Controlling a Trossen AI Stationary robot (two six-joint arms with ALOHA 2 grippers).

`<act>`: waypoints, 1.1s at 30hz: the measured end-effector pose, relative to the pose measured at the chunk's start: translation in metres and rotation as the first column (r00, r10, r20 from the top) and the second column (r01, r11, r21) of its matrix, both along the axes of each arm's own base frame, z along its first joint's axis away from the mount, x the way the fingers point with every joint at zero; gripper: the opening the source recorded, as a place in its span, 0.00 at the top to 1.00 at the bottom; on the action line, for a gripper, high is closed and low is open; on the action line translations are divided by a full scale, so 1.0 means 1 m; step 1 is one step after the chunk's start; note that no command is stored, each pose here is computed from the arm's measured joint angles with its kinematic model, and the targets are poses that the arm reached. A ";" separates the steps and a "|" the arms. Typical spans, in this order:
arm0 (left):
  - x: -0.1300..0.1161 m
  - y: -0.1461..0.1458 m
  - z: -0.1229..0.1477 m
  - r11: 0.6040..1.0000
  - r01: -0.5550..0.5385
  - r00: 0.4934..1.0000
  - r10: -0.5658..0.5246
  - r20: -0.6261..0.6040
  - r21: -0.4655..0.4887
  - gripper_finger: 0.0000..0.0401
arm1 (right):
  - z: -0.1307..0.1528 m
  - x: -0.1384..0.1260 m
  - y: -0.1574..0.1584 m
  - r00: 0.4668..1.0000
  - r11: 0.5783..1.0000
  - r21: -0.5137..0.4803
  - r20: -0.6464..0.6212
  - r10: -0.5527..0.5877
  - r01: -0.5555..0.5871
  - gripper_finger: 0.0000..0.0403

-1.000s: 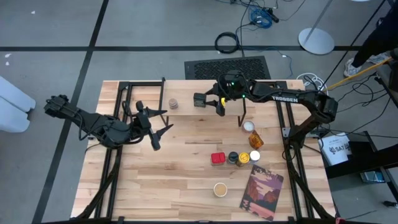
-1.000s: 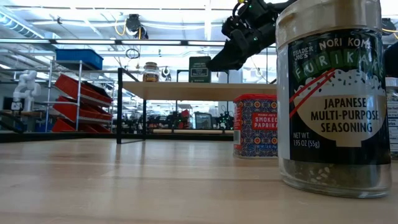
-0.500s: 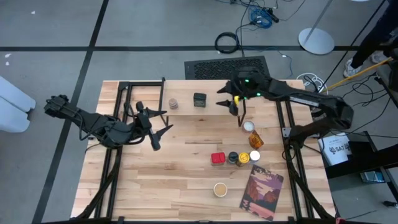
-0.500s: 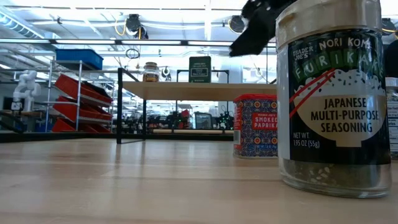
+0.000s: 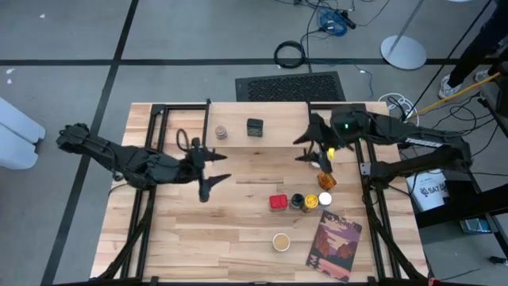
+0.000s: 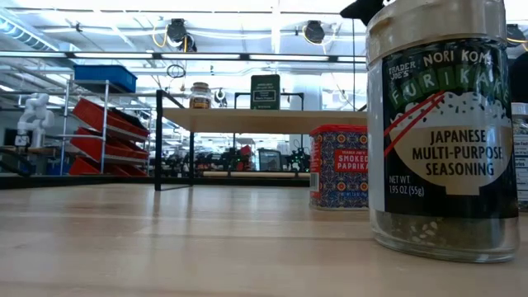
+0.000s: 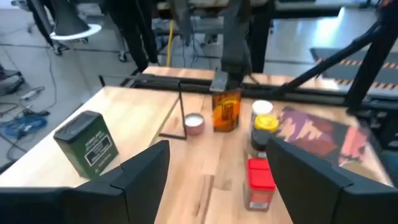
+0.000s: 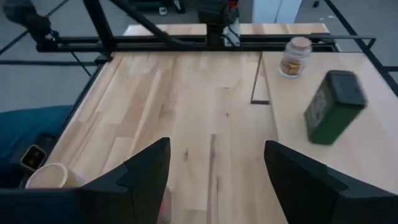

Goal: Shelf spices
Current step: Put a green packet of spices on the shelf

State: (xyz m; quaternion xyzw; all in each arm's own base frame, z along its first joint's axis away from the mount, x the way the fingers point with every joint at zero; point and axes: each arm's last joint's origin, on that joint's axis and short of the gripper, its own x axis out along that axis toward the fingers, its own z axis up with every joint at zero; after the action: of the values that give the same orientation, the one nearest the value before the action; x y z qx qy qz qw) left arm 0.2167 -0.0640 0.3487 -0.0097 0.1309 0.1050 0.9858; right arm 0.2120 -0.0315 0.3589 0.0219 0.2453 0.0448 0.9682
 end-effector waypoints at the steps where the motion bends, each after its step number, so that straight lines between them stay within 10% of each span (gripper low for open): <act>1: 0.003 0.001 -0.002 1.000 -0.006 1.000 0.006 -0.012 0.012 0.30 | -0.001 0.001 0.005 1.000 1.000 -0.008 -0.008 -0.002 0.001 0.38; 14: 0.018 0.061 0.004 0.935 -0.288 0.952 0.303 -0.041 0.207 0.30 | -0.013 0.016 0.028 0.993 0.990 -0.114 -0.081 -0.090 0.080 0.38; 33: 0.053 0.126 -0.030 0.982 -0.152 0.970 0.170 -0.173 0.113 0.30 | -0.038 0.071 -0.019 0.978 0.933 -0.301 -0.003 -0.209 0.198 0.38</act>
State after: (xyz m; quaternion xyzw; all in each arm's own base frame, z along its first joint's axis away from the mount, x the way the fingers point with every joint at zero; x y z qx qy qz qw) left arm 0.2696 0.0620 0.3190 0.0383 0.2136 0.1913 0.9572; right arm 0.2832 -0.0509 0.3213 -0.0986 0.2626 -0.0936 0.9553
